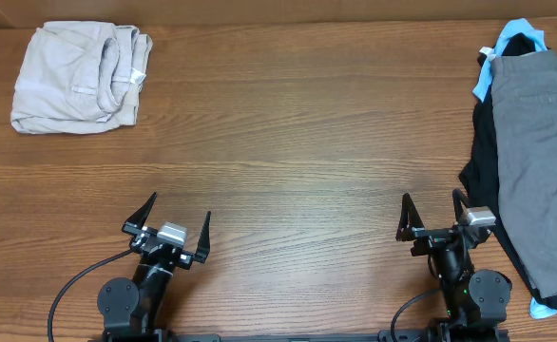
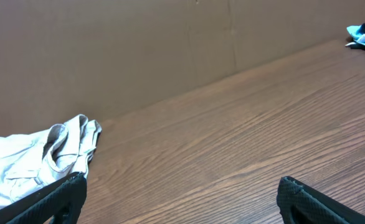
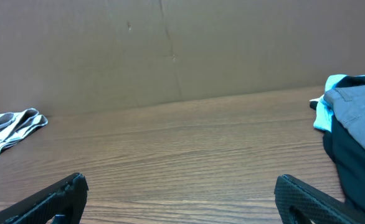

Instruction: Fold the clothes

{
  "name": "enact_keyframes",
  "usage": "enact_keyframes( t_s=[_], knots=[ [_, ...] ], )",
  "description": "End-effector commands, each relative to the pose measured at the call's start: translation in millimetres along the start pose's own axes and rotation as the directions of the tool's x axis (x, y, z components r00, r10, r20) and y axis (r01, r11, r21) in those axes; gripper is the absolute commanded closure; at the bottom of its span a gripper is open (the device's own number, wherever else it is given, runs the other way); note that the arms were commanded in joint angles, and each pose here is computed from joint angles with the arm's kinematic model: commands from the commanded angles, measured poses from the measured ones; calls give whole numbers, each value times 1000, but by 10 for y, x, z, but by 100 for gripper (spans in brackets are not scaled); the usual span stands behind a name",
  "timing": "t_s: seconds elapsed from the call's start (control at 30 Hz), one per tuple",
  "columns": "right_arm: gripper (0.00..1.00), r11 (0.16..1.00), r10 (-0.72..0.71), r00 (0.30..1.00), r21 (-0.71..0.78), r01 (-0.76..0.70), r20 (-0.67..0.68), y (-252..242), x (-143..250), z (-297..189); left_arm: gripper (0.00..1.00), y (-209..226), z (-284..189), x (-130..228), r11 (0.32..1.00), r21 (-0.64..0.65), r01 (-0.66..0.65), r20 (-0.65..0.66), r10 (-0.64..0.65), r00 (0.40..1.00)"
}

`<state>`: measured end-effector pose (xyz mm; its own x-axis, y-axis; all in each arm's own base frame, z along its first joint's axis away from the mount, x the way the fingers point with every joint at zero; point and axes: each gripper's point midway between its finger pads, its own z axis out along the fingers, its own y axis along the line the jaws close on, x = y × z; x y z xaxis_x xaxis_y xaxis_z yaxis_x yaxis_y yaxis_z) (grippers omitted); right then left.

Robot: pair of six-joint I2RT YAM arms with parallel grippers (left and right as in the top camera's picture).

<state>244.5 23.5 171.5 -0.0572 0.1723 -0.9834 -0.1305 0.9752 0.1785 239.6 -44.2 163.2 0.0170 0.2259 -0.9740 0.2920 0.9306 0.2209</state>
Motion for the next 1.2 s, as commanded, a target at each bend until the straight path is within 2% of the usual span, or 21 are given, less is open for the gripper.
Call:
enact_keyframes(
  t_s=[0.0, 0.17, 0.27, 0.37, 0.67, 0.83, 1.0, 1.17],
  knots=[
    [0, 1000, -3, 1000, -4, 3, 13, 11, -15, -3, 0, -5, -3, -12, 1000, -1, 0, 8, 0, 1000],
    [0, 1000, -4, 1000, -6, 4, 22, 15, -37, -4, 0, -129, -9, -77, 997, 73, 8, 39, -10, 999],
    [0, 1000, -10, 998, -14, 11, 65, 37, -146, -9, 0, -116, -14, -120, 985, 75, 153, 39, -156, 987],
    [0, 1000, -17, 993, -24, 20, 119, 76, -334, -40, 0, -113, -25, -179, 970, 82, 227, 42, -231, 972],
    [0, 997, -29, 973, -69, 47, 231, 273, -1011, -235, 0, 19, -70, -804, 969, 85, 230, 51, -235, 971],
    [0, 997, -25, 982, -61, 37, 185, 324, -1291, -267, 0, 124, 102, -1153, 958, 112, 262, -25, -261, 965],
    [0, 999, -14, 996, -37, 17, 89, 348, -1599, -180, 0, 264, 411, -1390, 952, 134, 275, -161, -253, 954],
    [0, 996, 7, 999, 87, -3, -46, 175, -1879, 163, 0, 430, 767, -1478, 928, 118, 354, -337, -298, 893]
  ],
)
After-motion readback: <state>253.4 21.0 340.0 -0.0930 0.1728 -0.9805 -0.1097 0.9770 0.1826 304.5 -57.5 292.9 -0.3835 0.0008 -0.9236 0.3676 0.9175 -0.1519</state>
